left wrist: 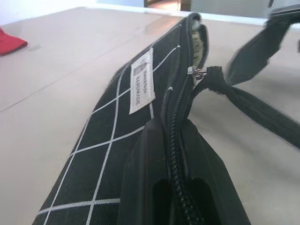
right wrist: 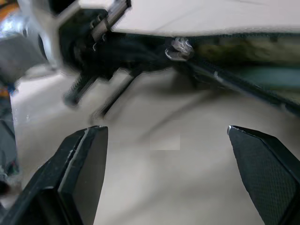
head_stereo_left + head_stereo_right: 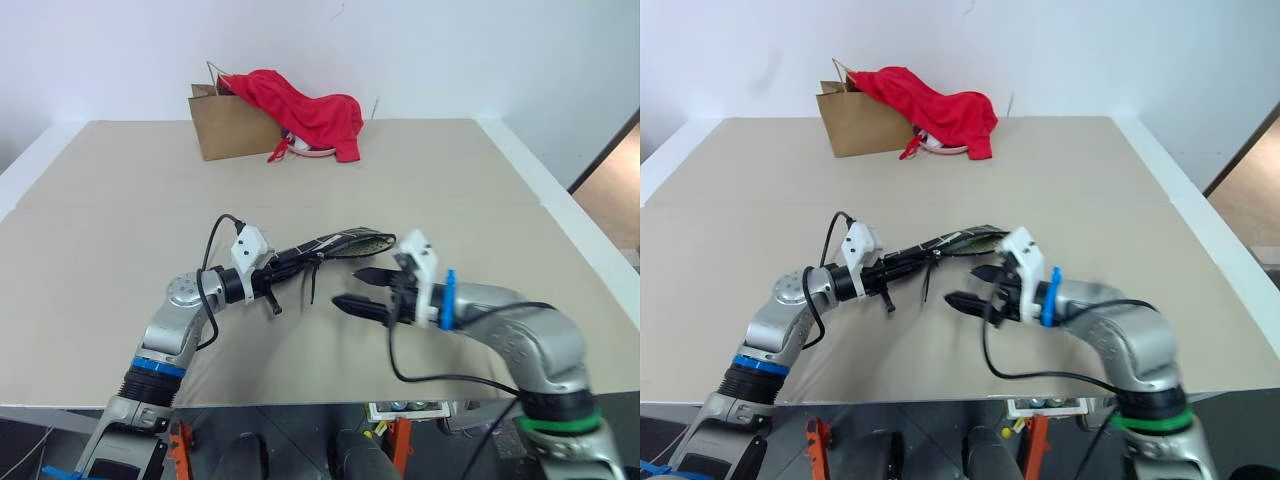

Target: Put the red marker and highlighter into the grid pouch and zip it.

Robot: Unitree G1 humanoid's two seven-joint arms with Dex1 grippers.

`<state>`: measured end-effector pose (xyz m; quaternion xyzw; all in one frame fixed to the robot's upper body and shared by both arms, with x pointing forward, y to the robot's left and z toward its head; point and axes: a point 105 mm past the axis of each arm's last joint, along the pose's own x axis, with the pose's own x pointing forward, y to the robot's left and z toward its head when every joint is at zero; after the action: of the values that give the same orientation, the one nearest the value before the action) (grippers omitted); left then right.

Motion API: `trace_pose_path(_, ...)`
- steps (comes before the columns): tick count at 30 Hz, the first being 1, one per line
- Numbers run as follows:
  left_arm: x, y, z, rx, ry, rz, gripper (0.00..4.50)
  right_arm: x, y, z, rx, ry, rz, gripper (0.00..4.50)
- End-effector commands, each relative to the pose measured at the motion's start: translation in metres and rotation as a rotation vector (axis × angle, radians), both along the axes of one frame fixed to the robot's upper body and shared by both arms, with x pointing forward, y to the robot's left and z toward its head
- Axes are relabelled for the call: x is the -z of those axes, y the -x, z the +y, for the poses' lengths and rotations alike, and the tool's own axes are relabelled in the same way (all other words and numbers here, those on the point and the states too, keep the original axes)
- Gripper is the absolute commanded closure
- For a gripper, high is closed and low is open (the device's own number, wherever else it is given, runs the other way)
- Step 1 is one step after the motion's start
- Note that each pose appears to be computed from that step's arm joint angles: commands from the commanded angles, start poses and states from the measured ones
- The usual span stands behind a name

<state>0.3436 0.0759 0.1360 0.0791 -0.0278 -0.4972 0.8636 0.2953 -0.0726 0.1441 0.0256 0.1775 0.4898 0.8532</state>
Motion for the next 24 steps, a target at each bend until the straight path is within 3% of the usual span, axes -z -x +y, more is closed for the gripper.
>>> trace_pose_path(1,-0.007,-0.007,0.003,-0.038,-0.026,-0.059,4.5,-0.012,0.0,0.016,-0.013,-0.048,0.032,0.1)
trace_pose_path(8,0.001,-0.01,-0.002,-0.052,-0.084,-0.119,4.5,-0.008,-0.011,0.025,0.018,-0.02,0.079,0.1)
trace_pose_path(17,-0.006,-0.009,-0.008,-0.051,-0.038,-0.127,4.5,0.004,-0.032,0.023,0.097,0.026,0.083,0.1)
trace_pose_path(19,-0.007,-0.009,-0.008,-0.05,-0.035,-0.128,4.5,0.003,-0.037,0.022,0.116,0.02,0.078,0.94)
trace_pose_path(20,-0.007,-0.009,-0.008,-0.05,-0.034,-0.129,4.5,0.002,-0.039,0.022,0.122,0.016,0.066,1.59)
trace_pose_path(22,-0.008,-0.009,-0.007,-0.05,-0.033,-0.129,4.5,-0.001,-0.042,0.019,0.13,0.012,0.044,2.08)
trace_pose_path(24,-0.008,-0.009,-0.006,-0.052,-0.033,-0.129,4.5,-0.004,-0.044,0.015,0.135,0.012,0.027,3.18)
